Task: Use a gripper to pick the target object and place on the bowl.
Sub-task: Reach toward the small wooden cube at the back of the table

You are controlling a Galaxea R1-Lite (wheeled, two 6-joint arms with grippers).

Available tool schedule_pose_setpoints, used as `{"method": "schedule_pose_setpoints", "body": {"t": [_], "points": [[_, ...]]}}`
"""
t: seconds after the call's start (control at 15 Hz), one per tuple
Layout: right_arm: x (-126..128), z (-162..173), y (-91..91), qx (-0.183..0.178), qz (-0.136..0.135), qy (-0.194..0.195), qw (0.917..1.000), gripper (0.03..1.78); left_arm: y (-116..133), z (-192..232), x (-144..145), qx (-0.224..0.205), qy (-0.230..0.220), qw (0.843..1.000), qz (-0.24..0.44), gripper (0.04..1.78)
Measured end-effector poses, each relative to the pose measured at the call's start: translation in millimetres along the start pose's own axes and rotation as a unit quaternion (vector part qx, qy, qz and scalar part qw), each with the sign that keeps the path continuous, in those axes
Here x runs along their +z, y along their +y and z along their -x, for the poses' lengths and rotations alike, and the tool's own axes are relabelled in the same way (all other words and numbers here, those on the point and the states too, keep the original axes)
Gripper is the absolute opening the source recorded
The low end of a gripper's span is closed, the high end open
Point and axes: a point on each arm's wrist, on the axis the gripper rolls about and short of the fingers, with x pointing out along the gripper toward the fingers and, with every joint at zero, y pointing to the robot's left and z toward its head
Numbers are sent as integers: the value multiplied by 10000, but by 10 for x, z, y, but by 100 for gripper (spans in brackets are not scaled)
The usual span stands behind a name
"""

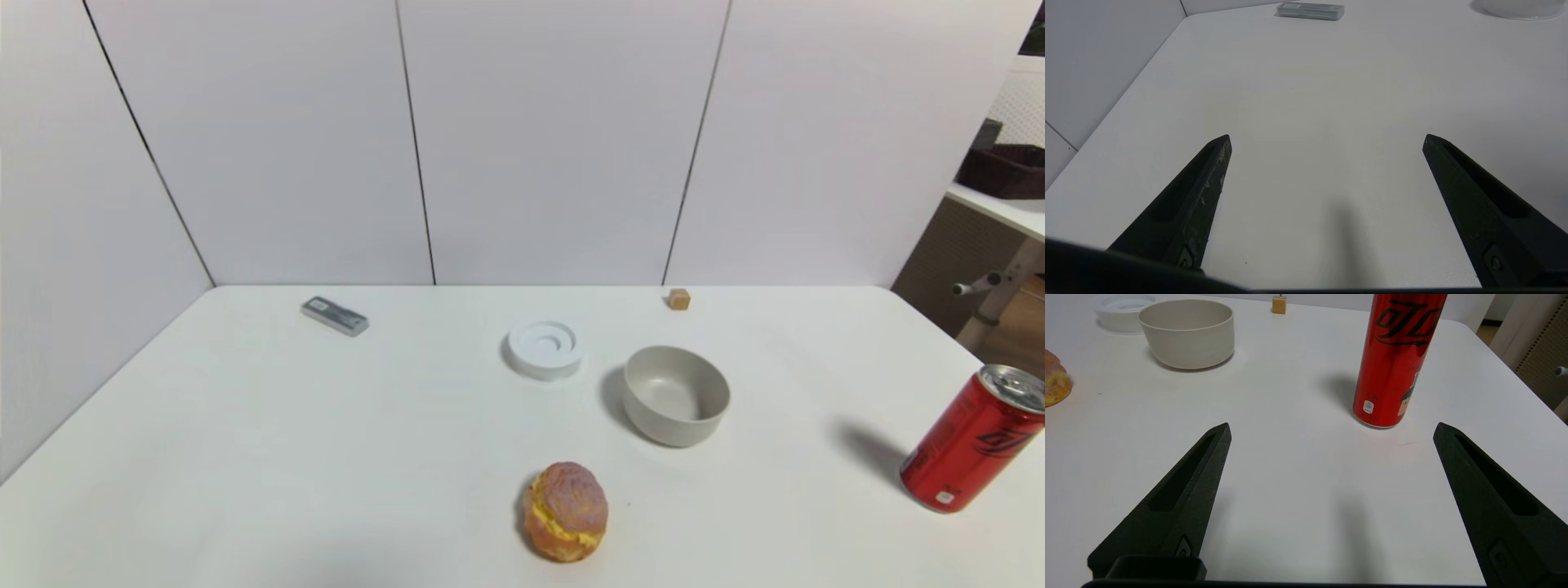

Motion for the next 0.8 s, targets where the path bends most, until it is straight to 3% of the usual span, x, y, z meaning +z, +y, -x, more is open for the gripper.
{"method": "schedule_pose_setpoints", "body": {"t": [0.2,0.47,0.8], "points": [[8,-5,0,18,44,45,10000,171,0,0,0,2,0,10000,0,169],[299,19,-23,88,53,94,9999,171,0,0,0,0,0,10000,0,169],[1308,-54,-113,106,28,286,9995,171,0,0,1,-1,-2,10000,0,169]]}}
